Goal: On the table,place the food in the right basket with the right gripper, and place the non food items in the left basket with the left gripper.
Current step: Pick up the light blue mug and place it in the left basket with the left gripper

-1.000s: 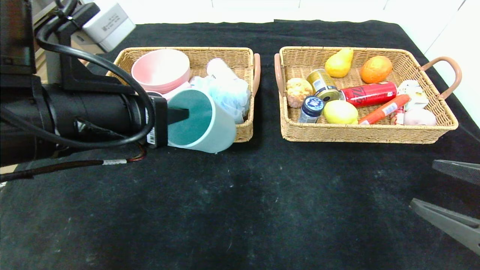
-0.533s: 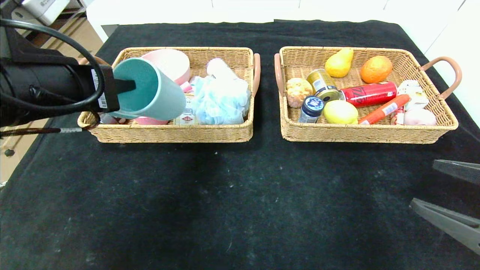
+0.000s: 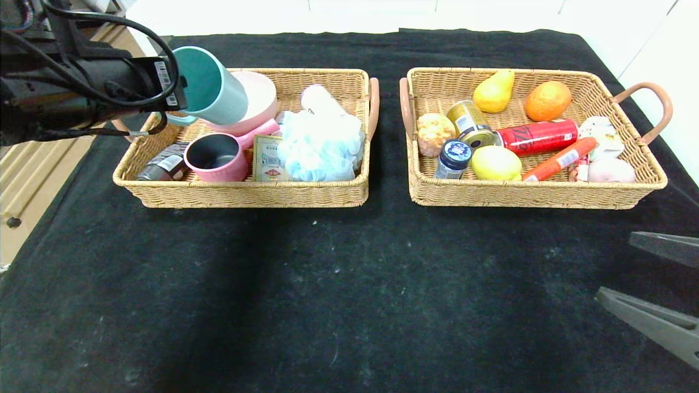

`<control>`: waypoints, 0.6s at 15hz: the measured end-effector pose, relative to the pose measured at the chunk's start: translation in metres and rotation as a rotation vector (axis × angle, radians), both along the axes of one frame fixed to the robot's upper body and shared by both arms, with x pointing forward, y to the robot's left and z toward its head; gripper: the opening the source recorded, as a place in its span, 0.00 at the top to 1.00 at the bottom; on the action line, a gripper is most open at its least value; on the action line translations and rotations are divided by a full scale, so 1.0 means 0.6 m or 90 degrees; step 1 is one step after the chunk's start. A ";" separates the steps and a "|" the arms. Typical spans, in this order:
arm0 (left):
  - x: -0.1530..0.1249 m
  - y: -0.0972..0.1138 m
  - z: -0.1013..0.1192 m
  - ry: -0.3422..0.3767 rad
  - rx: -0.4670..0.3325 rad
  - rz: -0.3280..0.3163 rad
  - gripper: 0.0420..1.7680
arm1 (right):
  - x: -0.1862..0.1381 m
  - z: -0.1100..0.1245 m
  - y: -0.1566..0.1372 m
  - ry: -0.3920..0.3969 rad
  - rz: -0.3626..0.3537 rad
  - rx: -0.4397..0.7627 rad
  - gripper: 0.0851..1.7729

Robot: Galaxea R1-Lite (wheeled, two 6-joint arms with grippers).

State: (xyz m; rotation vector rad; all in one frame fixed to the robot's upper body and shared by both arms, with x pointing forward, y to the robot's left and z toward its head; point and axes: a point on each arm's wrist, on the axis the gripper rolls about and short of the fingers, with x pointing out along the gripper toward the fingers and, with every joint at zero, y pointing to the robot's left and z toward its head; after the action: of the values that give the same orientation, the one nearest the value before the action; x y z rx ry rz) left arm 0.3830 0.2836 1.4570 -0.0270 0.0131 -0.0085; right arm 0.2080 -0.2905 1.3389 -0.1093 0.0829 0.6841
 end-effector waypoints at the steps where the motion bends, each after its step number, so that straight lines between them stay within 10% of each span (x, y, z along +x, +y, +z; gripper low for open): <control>1: 0.014 -0.002 0.003 -0.010 -0.002 0.003 0.93 | 0.000 0.000 0.000 0.001 0.000 0.000 0.04; 9: 0.097 -0.006 0.011 -0.043 -0.006 0.029 0.93 | 0.005 -0.002 0.001 0.007 -0.002 -0.002 0.04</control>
State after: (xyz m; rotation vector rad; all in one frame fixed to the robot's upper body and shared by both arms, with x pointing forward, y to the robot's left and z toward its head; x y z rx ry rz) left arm 0.4409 0.2800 1.4635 -0.0360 -0.0549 0.0359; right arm 0.2107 -0.2898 1.3375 -0.1086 0.0940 0.6818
